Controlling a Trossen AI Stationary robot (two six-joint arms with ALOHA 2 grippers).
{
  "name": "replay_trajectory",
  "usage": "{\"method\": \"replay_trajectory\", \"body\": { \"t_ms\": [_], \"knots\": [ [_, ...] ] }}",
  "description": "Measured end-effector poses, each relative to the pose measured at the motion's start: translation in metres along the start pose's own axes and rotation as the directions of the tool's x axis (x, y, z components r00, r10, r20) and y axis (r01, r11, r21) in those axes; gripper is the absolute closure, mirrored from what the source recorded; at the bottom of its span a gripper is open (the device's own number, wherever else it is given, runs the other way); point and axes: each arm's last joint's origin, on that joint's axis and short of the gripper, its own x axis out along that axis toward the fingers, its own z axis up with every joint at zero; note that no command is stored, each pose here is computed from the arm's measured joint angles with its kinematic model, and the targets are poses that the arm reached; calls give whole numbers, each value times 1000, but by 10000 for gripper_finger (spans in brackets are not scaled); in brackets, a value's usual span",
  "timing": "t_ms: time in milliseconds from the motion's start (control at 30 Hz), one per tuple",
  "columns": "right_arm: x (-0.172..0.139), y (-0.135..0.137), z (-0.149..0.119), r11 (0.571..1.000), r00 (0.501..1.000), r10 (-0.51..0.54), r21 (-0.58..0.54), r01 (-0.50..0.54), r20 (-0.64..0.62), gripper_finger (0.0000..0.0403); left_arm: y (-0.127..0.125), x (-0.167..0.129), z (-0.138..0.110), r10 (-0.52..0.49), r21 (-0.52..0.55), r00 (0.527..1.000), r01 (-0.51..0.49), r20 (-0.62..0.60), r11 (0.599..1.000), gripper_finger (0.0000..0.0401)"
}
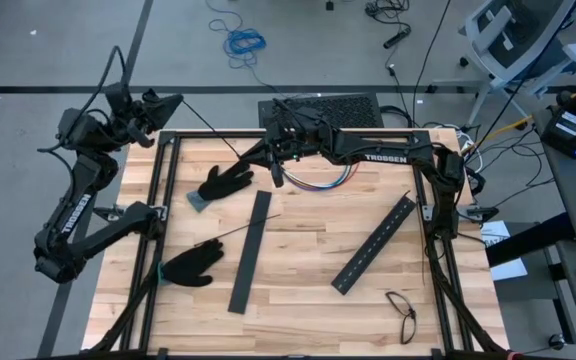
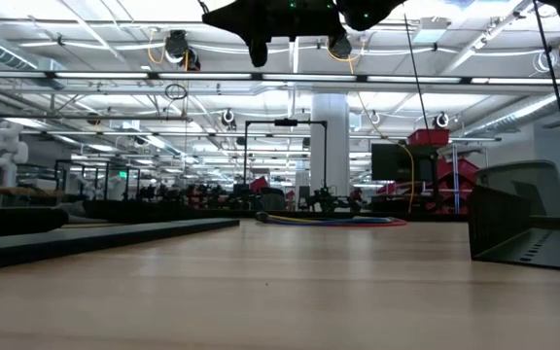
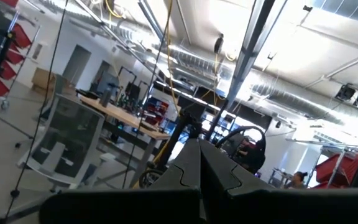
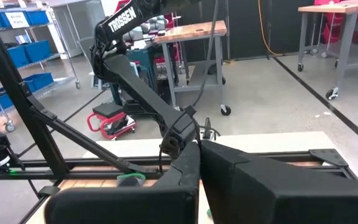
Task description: Ziptie cables
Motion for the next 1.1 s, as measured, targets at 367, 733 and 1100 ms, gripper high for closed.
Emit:
{"method": "replay_trajectory", "body": {
  "t_ms": [367, 733, 1100],
  "knots": [
    [0, 0, 4, 1000, 999, -17, 1, 17, 44, 403, 5, 3, -1, 2, -18, 1000, -2, -27, 1000, 401],
    [0, -2, 7, 998, 995, -63, 35, 60, 81, 394, 17, 11, -4, 19, -73, 998, -23, -54, 997, 401],
    [-1, -3, 8, 989, 993, -68, 136, 56, 91, 386, 25, 18, -7, 50, -27, 998, -51, -44, 998, 401]
  ]
}}
